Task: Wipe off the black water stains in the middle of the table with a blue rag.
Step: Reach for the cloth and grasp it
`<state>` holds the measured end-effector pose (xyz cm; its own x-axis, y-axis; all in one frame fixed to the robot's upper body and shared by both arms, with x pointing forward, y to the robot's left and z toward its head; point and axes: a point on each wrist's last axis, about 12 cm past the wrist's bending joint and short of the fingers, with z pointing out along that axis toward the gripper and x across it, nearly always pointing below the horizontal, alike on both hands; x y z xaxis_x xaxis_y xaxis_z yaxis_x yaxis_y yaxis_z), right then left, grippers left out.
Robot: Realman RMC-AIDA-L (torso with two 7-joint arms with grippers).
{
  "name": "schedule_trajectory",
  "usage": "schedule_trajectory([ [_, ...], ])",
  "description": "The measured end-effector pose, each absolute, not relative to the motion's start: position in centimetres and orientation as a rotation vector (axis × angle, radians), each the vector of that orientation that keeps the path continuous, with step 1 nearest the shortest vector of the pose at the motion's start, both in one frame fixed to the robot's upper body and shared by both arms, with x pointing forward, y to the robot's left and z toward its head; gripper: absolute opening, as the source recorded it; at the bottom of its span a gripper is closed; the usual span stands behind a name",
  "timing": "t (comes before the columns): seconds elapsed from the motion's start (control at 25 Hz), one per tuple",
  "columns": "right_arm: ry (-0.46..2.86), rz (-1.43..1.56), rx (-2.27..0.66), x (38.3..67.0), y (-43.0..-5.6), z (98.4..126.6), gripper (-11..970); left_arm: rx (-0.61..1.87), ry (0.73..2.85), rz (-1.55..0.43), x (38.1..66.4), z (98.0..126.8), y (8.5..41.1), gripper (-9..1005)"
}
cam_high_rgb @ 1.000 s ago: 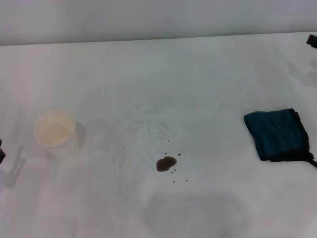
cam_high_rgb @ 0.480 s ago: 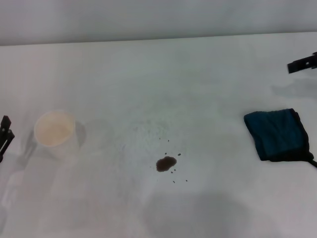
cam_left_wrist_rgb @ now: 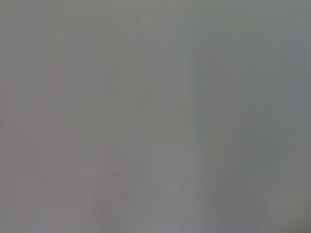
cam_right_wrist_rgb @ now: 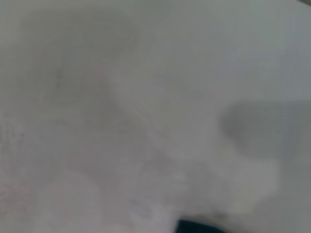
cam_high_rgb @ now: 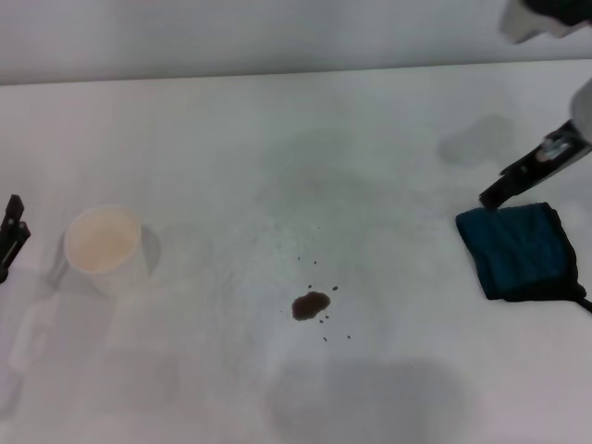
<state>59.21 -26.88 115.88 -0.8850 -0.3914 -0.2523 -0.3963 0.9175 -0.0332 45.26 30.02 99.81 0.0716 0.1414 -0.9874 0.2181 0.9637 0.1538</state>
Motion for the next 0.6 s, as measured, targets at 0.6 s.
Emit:
schedule_trajectory([
  [0.6,3.003,-0.022,-0.479,58.9,-24.8,112.5,808,0.313,1.482,-0.011,46.4,100.4,31.0,877],
])
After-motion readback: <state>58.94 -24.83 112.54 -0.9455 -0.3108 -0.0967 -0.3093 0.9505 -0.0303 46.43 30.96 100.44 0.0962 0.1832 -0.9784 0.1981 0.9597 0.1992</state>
